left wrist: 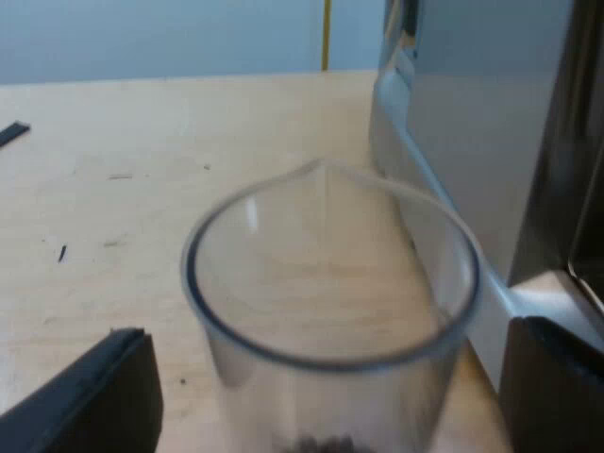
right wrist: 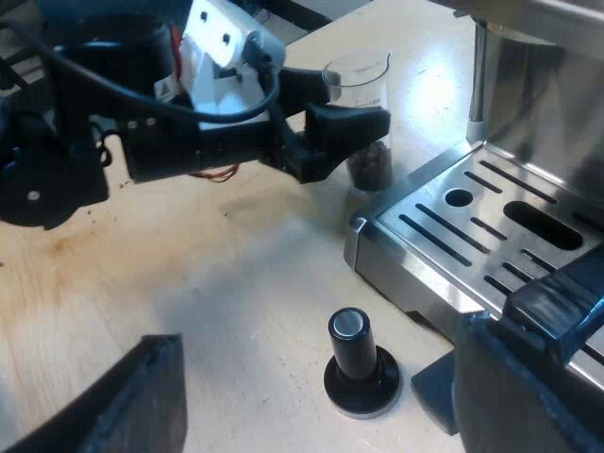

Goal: Pour the beans into the coffee machine

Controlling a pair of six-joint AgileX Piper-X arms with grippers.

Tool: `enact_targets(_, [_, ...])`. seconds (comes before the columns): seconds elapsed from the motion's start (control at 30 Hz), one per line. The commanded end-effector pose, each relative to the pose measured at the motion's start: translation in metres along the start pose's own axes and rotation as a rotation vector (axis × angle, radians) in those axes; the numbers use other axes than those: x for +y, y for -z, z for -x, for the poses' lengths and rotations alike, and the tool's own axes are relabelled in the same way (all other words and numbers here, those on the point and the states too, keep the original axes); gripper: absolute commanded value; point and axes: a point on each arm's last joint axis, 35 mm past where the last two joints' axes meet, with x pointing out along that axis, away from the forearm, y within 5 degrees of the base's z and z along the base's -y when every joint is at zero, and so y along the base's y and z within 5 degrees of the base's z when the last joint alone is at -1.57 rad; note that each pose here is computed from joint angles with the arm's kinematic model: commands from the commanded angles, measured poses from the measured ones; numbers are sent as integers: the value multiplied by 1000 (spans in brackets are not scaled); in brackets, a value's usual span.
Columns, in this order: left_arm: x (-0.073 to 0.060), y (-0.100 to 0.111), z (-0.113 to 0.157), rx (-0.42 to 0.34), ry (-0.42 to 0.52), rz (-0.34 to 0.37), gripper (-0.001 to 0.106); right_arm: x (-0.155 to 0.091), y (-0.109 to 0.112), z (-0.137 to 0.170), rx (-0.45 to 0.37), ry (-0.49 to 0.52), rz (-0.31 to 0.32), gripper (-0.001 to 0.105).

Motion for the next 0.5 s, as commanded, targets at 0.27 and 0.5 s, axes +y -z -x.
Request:
enact_targets(0.27, [-1, -6, -8, -31, 13, 0, 67, 0, -3, 1, -21, -3, 16, 62])
enact_targets(0.5, [-2, -7, -8, -33, 19, -1, 30, 0, -3, 1, -21, -3, 16, 62])
